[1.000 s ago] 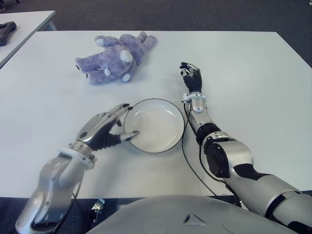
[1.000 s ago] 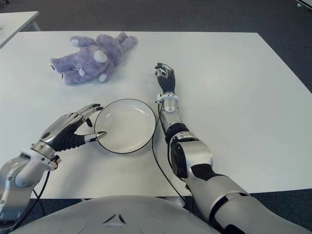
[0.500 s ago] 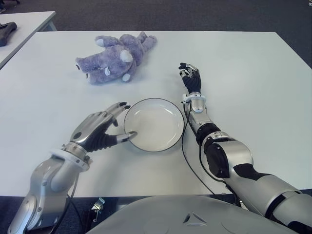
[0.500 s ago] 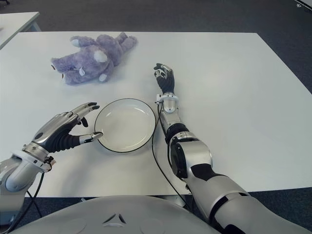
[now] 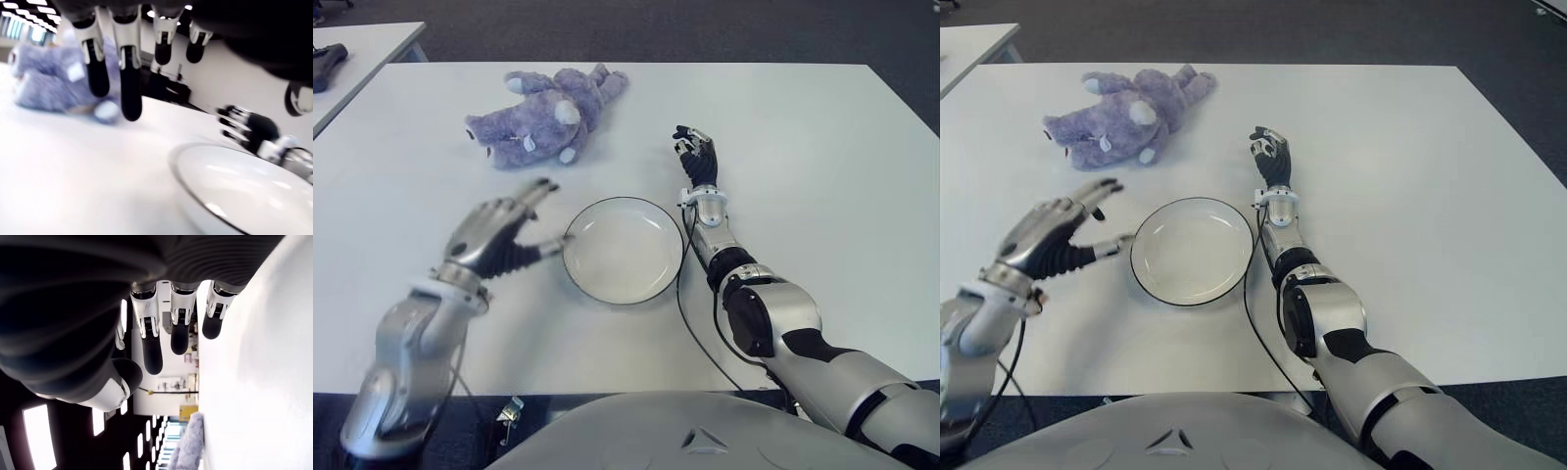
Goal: Put the doll into the plate.
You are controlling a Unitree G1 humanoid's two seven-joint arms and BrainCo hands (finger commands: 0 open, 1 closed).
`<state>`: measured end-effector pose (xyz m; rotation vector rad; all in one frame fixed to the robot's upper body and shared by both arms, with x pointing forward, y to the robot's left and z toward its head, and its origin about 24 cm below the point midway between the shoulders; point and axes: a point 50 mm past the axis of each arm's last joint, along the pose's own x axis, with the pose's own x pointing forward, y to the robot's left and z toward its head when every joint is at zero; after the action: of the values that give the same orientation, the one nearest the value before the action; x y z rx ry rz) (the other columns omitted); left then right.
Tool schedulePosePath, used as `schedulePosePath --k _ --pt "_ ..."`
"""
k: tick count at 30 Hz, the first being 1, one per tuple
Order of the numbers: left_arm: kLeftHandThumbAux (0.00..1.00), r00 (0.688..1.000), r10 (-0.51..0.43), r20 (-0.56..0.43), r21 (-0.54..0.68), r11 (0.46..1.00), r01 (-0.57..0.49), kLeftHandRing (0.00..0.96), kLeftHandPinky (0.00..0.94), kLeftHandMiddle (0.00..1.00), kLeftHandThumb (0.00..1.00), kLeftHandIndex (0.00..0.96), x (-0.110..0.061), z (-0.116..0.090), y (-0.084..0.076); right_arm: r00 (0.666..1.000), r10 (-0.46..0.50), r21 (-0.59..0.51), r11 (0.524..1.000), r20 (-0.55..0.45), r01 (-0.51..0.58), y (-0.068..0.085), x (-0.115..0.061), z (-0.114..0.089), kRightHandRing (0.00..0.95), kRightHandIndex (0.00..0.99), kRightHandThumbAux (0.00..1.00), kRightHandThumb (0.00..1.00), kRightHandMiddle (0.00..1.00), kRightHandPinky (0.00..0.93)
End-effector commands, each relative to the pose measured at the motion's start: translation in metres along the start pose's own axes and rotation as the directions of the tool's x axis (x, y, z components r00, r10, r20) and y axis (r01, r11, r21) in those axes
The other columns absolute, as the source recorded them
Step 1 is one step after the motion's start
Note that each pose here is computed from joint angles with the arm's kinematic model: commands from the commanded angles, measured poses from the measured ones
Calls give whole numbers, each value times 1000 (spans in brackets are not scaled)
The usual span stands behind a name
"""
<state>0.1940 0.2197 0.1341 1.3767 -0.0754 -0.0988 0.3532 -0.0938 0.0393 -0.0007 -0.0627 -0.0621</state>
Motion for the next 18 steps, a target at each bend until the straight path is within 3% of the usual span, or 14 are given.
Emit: schedulePosePath --k 1,11,15,18 --pt "210 982 134 -133 126 985 -118 162 0 0 273 0 23 -34 9 917 5 15 1000 -398 1 11 -73 -88 111 420 725 714 229 87" --pt "185 922 355 -155 298 907 -299 69 51 0 235 0 41 -65 39 918 7 2 1000 -396 -7 11 -72 -88 110 420 725 714 230 83" --pt "188 889 431 -156 342 868 -360 135 73 0 216 0 46 -72 59 918 9 0 1000 -397 -10 11 -72 -88 113 420 725 714 233 93" --pt "192 881 447 -154 352 858 -374 177 79 0 210 0 48 -75 63 918 10 -1 1000 -397 -11 11 -72 -88 115 420 725 714 234 101"
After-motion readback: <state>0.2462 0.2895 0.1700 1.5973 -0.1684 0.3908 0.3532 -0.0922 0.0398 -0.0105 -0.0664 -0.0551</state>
